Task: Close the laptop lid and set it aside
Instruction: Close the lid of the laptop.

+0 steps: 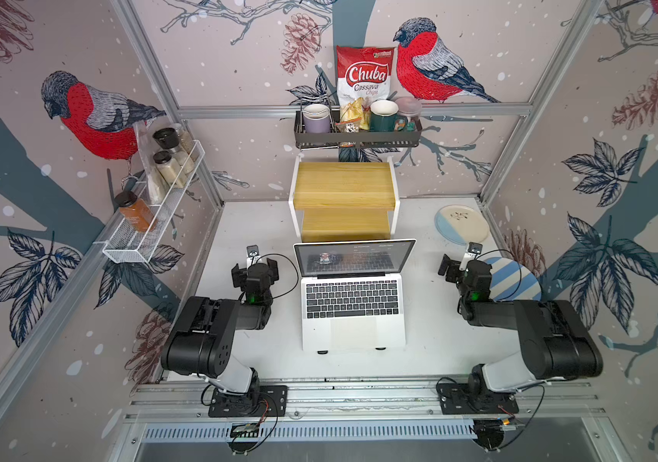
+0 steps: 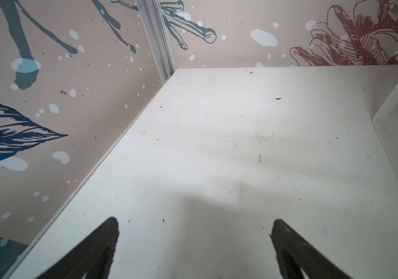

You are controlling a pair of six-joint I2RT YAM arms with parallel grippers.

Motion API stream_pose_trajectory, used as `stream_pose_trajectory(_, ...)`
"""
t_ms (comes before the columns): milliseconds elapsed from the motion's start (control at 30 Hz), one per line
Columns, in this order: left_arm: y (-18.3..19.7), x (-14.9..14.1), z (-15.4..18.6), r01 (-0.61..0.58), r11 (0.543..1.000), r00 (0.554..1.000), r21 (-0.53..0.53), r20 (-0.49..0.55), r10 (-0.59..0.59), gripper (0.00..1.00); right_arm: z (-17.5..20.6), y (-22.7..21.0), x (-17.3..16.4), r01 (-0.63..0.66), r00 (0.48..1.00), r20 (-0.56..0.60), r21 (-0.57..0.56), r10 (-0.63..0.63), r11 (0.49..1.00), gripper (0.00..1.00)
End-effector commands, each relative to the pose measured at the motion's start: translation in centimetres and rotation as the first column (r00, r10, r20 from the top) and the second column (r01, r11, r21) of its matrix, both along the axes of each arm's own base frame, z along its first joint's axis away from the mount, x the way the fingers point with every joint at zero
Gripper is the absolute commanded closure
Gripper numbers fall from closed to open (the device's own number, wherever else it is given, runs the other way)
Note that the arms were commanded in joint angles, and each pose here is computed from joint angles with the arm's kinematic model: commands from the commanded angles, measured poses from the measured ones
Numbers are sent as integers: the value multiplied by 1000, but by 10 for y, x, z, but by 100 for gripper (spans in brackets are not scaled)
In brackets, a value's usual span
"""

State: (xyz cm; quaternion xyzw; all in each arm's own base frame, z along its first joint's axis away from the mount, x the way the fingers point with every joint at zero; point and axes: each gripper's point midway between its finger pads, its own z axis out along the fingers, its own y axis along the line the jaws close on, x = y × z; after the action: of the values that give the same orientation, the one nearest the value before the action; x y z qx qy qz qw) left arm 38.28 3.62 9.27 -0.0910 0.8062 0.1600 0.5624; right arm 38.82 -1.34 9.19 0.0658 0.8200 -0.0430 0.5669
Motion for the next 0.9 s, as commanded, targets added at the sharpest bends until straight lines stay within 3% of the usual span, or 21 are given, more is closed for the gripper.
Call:
stream_pose_trajectory(0,0,2,7,1,1000,1000,1,30,-1,3,5,-1,2,5,1000,21,1,-5,1000,0)
stream_pose_trajectory(567,0,2,6,2,1000,1000,0,29,-2,3,7,-1,2,6,1000,27,0,-6,1000,0)
stream_pose_trajectory(667,-1,-5,12,3,1000,998,9,62,-4,3,23,2,-2,28,998,63,-47,-25,999,0)
stream_pose_trajectory(800,3,-34,51,-110,993,982,48,159,101,3,44,0,-16,105,994,-11,-34,-105,994,0)
stream_pose_trajectory(867,14,-47,64,-199,979,966,-33,159,202,3,54,-11,-28,185,981,-66,20,-184,982,0)
